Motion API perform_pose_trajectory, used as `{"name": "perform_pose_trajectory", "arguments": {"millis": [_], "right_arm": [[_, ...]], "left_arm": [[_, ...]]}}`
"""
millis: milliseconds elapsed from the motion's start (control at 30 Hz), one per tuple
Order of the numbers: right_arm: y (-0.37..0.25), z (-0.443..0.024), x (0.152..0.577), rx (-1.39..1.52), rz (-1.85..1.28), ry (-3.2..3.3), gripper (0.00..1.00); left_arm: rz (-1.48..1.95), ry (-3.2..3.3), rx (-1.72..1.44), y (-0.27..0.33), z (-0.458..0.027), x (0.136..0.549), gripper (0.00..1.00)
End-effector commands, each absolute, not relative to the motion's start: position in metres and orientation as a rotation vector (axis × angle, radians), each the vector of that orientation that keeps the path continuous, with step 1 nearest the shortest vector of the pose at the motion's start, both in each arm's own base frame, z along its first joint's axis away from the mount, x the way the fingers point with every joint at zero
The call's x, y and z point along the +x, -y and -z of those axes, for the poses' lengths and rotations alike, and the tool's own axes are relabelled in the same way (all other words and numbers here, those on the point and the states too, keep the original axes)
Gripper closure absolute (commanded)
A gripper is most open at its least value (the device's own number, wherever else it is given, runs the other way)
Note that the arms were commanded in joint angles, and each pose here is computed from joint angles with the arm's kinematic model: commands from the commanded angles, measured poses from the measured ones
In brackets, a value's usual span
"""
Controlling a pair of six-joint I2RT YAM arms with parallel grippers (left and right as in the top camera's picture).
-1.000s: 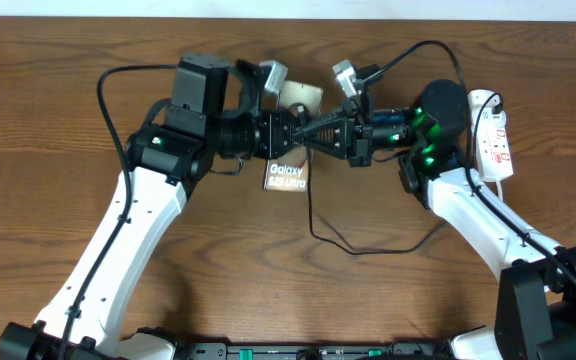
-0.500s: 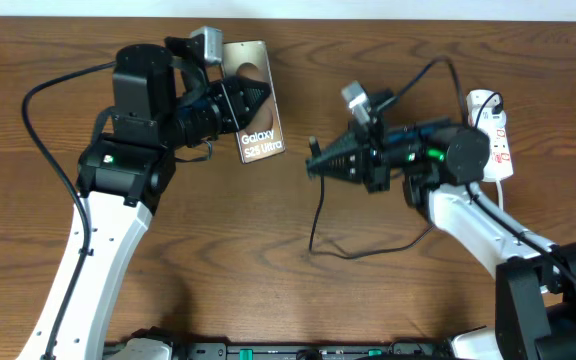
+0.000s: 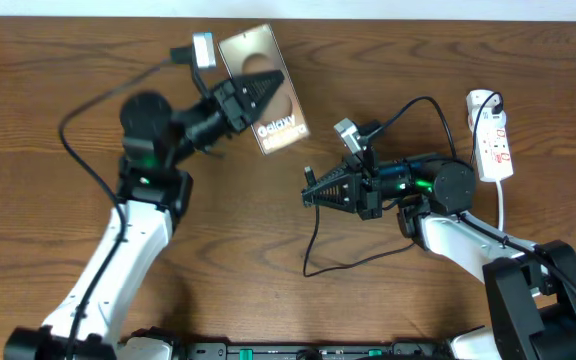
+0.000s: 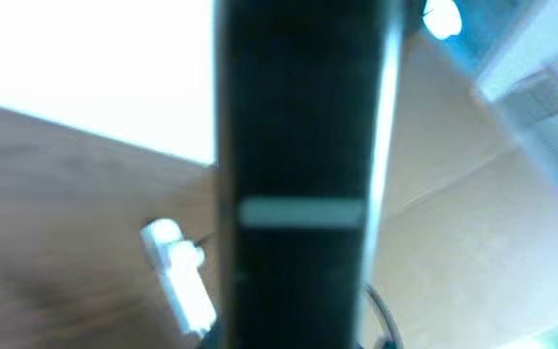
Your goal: Plug charger to phone and switch on socket
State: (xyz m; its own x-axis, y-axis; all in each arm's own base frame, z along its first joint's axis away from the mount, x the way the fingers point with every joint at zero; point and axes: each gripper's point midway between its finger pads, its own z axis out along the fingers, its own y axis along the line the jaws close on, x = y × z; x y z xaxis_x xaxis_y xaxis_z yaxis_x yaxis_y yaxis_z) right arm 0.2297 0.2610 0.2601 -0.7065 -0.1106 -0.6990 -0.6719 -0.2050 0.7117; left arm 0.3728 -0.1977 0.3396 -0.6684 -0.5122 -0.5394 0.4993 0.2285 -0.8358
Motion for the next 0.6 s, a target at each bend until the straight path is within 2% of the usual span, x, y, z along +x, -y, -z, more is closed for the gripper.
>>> {"name": "perform_pose_trajectory", "arguments": {"millis": [0,267,567], "right_arm": [[-0.268,-0.272,0.237,-0.811,-1.953,-1.589,0.99],[-0.269,-0.272,0.237,-0.788,-1.975,-1.605,0.99],[-0.283,-0.273,0.221,-0.783,-2.073,-1.655,0.99]], "left_arm": [[1.761,-1.639,-0.157,0.196,-0.345,0.361,0.93],[1.895,-1.716,-0.278,0.202,-0.333,0.354,0.93],[1.891,-1.786,-0.329,0.204,-0.318,0.356,0.93]]}}
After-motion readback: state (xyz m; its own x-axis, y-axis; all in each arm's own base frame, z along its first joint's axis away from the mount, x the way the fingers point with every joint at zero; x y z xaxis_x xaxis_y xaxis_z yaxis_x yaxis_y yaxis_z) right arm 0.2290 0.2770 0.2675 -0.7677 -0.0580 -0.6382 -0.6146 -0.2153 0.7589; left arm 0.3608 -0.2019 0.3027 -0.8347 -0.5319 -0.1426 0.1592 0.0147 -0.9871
